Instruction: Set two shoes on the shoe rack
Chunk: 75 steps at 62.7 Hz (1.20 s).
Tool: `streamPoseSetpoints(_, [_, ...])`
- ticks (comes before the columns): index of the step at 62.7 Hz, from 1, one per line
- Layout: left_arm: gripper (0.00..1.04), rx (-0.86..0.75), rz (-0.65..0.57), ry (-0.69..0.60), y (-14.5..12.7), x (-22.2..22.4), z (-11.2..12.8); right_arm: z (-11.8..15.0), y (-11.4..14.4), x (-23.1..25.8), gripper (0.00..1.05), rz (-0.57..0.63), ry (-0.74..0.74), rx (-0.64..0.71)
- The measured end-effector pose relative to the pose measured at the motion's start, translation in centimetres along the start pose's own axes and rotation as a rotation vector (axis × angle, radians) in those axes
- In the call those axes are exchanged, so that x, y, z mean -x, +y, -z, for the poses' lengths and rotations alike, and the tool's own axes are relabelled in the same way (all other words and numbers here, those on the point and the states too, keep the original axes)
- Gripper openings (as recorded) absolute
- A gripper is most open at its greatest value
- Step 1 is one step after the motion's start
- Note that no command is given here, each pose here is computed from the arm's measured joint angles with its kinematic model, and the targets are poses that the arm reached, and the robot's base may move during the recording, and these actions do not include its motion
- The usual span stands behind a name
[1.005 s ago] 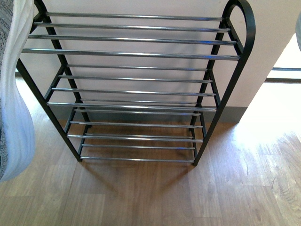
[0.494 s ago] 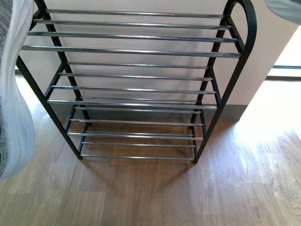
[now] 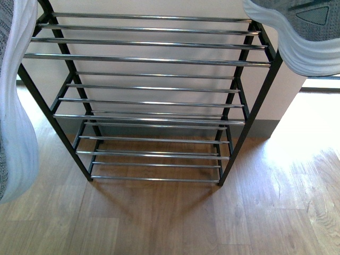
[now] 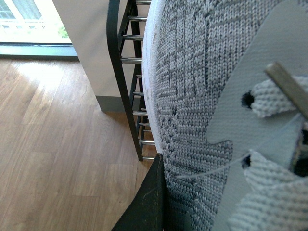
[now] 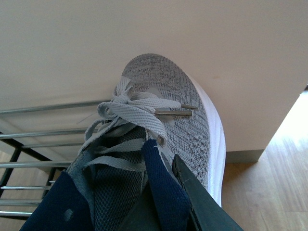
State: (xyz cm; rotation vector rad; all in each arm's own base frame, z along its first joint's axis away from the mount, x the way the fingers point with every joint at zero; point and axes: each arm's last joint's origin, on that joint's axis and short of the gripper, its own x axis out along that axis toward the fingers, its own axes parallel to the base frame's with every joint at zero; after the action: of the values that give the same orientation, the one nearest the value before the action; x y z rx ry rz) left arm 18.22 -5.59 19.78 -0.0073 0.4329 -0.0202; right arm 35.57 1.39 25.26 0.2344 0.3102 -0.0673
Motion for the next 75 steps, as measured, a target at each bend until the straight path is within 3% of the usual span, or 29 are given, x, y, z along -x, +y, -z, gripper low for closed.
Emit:
streamPoseSetpoints(24, [0.06,0.0,0.0,0.0,0.0,0.0,0.0,-0.9,2.4,-3.4,0.01,-0.046,-0.023,0.008])
streamPoseSetpoints(40, [0.06,0.0,0.001,0.0,0.0,0.0,0.0,0.8,2.1,-6.1,0.01,-0.026,0.02,0.016])
streamPoseSetpoints(75, [0.06,0.0,0.0,0.0,0.0,0.0,0.0,1.2,1.6,-8.8,0.01,-0.053,0.09,-0.073])
